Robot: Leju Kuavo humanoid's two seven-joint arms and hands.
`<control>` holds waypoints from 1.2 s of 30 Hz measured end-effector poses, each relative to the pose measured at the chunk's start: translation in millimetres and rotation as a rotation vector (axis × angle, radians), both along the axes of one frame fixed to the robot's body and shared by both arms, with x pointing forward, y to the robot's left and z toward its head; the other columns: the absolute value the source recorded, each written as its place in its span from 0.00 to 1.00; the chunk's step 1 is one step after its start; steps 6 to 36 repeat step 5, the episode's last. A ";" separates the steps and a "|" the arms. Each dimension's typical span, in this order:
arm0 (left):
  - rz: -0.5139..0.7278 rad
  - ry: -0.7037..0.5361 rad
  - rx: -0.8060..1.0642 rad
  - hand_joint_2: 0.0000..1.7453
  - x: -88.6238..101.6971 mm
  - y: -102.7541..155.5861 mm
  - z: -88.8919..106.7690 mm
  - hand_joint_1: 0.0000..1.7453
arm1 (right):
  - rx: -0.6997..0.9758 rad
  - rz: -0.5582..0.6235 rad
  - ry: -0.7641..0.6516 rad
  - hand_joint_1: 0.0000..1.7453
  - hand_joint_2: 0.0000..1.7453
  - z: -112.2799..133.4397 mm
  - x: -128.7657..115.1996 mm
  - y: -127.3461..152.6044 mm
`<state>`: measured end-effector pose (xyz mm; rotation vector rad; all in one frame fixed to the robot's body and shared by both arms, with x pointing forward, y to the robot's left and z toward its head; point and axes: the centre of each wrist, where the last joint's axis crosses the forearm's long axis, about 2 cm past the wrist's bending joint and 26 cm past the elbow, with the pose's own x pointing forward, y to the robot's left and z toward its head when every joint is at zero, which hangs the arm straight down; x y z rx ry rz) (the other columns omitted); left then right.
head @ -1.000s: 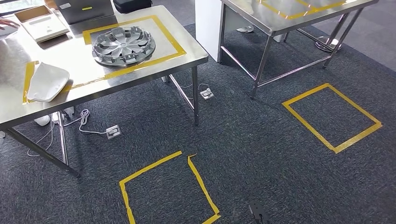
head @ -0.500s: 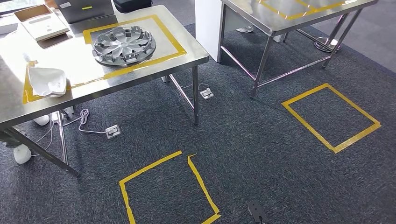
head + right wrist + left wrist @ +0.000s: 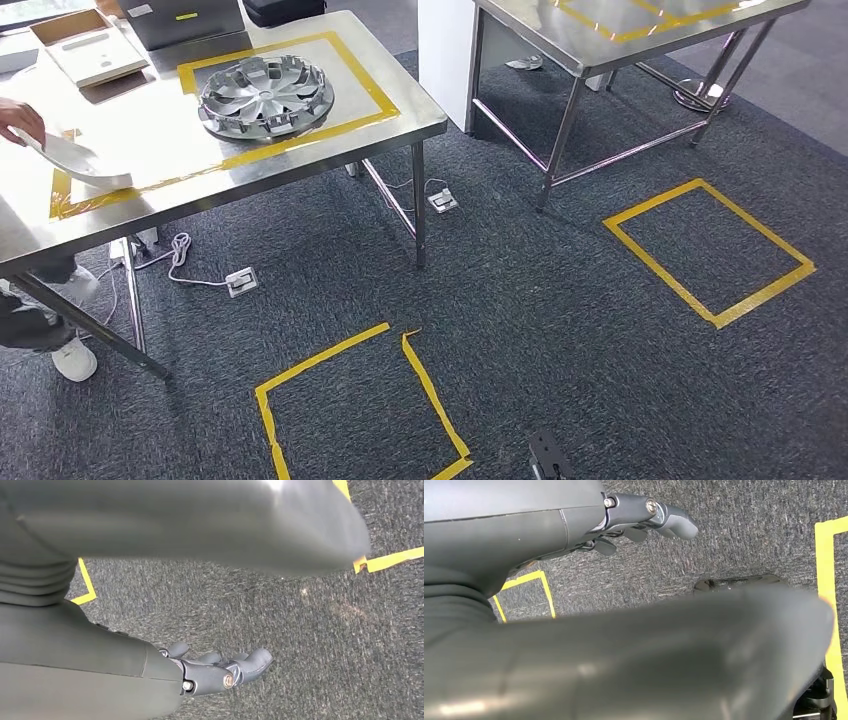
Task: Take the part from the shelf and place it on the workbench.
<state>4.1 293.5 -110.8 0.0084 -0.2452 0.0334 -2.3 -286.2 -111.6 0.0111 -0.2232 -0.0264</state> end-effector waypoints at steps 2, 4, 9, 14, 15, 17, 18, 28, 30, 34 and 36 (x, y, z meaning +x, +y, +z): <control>-0.003 -0.001 0.000 0.00 0.1 -0.1 0.0 0.00 | 0.000 0.001 0.000 0.00 0.00 0.0 0.0 -0.1; -0.003 -0.001 0.000 0.00 0.1 0.0 0.0 0.00 | 0.000 0.004 0.000 0.00 0.00 0.0 0.0 -0.1; -0.004 -0.001 0.000 0.00 0.1 0.0 0.0 0.00 | 0.000 0.005 0.000 0.00 0.00 0.0 0.0 -0.1; -0.004 -0.001 0.000 0.00 0.1 0.0 0.0 0.00 | 0.000 0.005 0.000 0.00 0.00 0.0 0.0 -0.1; -0.004 -0.001 0.000 0.00 0.1 0.0 0.0 0.00 | 0.000 0.005 0.000 0.00 0.00 0.0 0.0 -0.1; -0.004 -0.001 0.000 0.00 0.1 0.0 0.0 0.00 | 0.000 0.005 0.000 0.00 0.00 0.0 0.0 -0.1; -0.004 -0.001 0.000 0.00 0.1 0.0 0.0 0.00 | 0.000 0.005 0.000 0.00 0.00 0.0 0.0 -0.1; -0.004 -0.001 0.000 0.00 0.1 0.0 0.0 0.00 | 0.000 0.005 0.000 0.00 0.00 0.0 0.0 -0.1; -0.004 -0.001 0.000 0.00 0.1 0.0 0.0 0.00 | 0.000 0.005 0.000 0.00 0.00 0.0 0.0 -0.1; -0.004 -0.001 0.000 0.00 0.1 0.0 0.0 0.00 | 0.000 0.005 0.000 0.00 0.00 0.0 0.0 -0.1; -0.004 -0.001 0.000 0.00 0.1 0.0 0.0 0.00 | 0.000 0.005 0.000 0.00 0.00 0.0 0.0 -0.1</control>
